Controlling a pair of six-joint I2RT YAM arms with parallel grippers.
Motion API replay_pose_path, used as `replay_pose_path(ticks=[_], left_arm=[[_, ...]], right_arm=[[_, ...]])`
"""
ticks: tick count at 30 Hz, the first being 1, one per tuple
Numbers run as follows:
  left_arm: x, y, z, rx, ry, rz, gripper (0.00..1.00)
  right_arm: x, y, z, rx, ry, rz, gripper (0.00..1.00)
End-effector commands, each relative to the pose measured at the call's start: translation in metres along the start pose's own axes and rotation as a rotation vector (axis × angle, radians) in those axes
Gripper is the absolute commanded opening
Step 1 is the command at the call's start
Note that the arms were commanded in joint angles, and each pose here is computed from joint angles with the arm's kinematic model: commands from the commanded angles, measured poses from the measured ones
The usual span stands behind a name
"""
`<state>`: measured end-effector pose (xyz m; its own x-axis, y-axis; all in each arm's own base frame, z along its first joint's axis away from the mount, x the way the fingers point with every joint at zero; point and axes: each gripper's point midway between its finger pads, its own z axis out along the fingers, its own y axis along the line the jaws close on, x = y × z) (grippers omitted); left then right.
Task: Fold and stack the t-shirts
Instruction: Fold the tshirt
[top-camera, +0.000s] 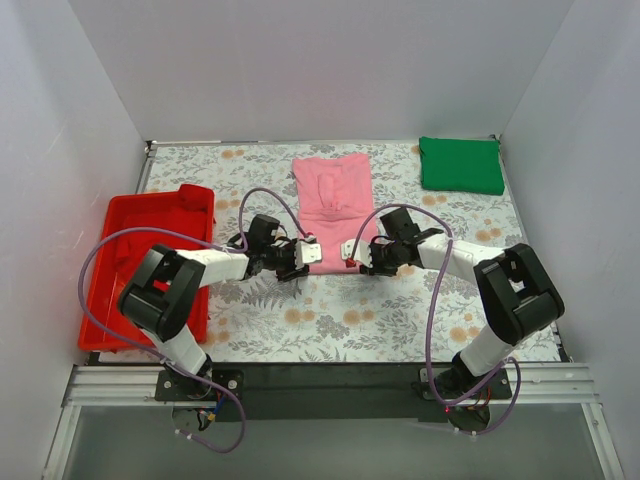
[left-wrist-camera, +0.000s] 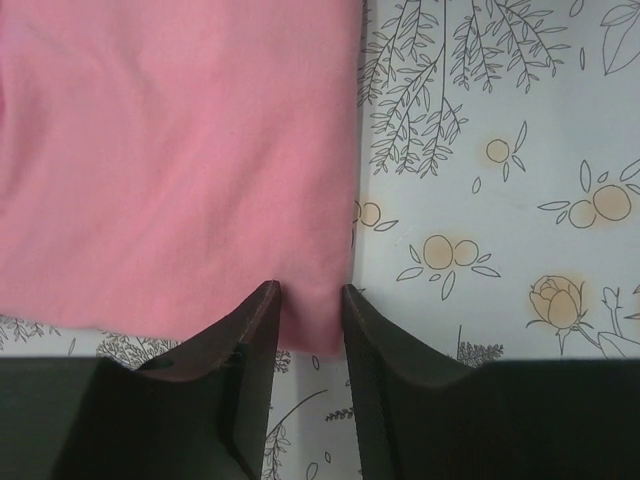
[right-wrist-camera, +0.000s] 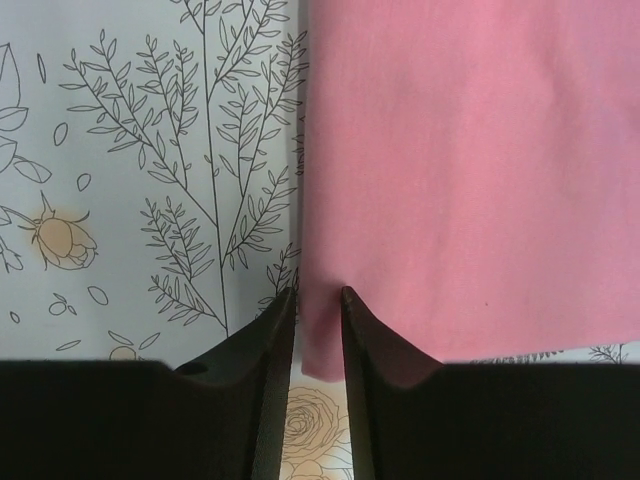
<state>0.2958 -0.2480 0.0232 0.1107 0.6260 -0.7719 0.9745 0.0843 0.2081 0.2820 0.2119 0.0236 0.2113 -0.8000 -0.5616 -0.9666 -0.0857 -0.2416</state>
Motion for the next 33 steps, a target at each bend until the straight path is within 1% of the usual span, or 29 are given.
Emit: replay_pose_path(ticks=[1, 2, 3, 4, 5, 6, 8, 9, 11, 13, 14, 15, 16, 17, 19, 22, 26, 28, 30, 31, 32, 33], left_arm=[[0.016, -0.006, 0.003, 0.014, 0.048, 0.027, 0.29], [0.015, -0.004, 0.004, 0.014, 0.048, 0.03, 0.24], [0.016, -0.004, 0.005, 0.019, 0.054, 0.024, 0.2], [0.018, -0.005, 0.006, 0.024, 0.06, 0.019, 0.12], [0.016, -0.002, 0.006, 0.021, 0.058, 0.021, 0.1], [0.015, -0.001, 0.006, 0.021, 0.054, 0.024, 0.07], [0.01, 0.002, 0.005, 0.016, 0.042, 0.033, 0.01], [0.004, 0.007, 0.003, 0.007, 0.03, 0.038, 0.0], [-0.004, 0.011, -0.004, 0.0, 0.017, -0.004, 0.0], [-0.026, 0.03, -0.013, -0.023, -0.023, -0.012, 0.0], [-0.031, 0.035, -0.017, -0.019, -0.022, -0.034, 0.0], [-0.036, 0.047, -0.024, -0.04, -0.035, -0.063, 0.0], [-0.053, 0.068, -0.032, -0.071, -0.064, -0.048, 0.0], [-0.053, 0.075, -0.039, -0.078, -0.062, -0.067, 0.0], [-0.068, 0.094, -0.048, -0.115, -0.079, -0.027, 0.0], [-0.078, 0.1, -0.054, -0.118, -0.085, 0.017, 0.0], [-0.079, 0.088, -0.058, -0.085, -0.086, 0.013, 0.0], [-0.082, 0.08, -0.064, -0.078, -0.092, 0.034, 0.0], [-0.075, 0.057, -0.065, -0.028, -0.077, 0.026, 0.0], [-0.079, 0.05, -0.072, -0.025, -0.083, 0.04, 0.0], [-0.077, 0.033, -0.072, 0.02, -0.069, 0.041, 0.0], [-0.071, 0.016, -0.072, 0.054, -0.053, 0.041, 0.0]], right_arm=[[0.017, 0.011, 0.007, -0.02, 0.048, 0.017, 0.3], [0.019, 0.012, 0.007, -0.02, 0.054, 0.018, 0.28], [0.019, 0.012, 0.006, -0.019, 0.057, 0.019, 0.24], [0.02, 0.014, 0.006, -0.021, 0.062, 0.024, 0.2], [0.022, 0.014, 0.006, -0.021, 0.067, 0.029, 0.15], [0.022, 0.014, 0.006, -0.019, 0.072, 0.039, 0.02], [0.021, 0.011, 0.003, -0.012, 0.079, 0.063, 0.01], [0.018, 0.01, 0.0, -0.008, 0.075, 0.066, 0.01], [0.006, 0.002, -0.012, 0.017, 0.051, 0.057, 0.01], [-0.004, -0.01, -0.023, 0.054, 0.031, 0.065, 0.01], [-0.02, -0.026, -0.034, 0.084, -0.008, 0.058, 0.01], [-0.021, -0.031, -0.044, 0.088, -0.009, 0.077, 0.01], [-0.026, -0.038, -0.051, 0.104, -0.016, 0.077, 0.01], [-0.038, -0.058, -0.062, 0.144, -0.036, 0.064, 0.01], [-0.039, -0.073, -0.075, 0.167, -0.036, 0.071, 0.01], [-0.044, -0.09, -0.084, 0.182, -0.032, 0.05, 0.01], [-0.049, -0.082, -0.089, 0.153, -0.042, 0.038, 0.01], [-0.045, -0.066, -0.087, 0.11, -0.031, 0.053, 0.01], [-0.05, -0.054, -0.093, 0.099, -0.041, 0.048, 0.01], [-0.044, -0.036, -0.089, 0.064, -0.032, 0.059, 0.01], [-0.048, -0.026, -0.097, 0.062, -0.037, 0.051, 0.01], [-0.048, -0.011, -0.094, 0.035, -0.034, 0.047, 0.01]])
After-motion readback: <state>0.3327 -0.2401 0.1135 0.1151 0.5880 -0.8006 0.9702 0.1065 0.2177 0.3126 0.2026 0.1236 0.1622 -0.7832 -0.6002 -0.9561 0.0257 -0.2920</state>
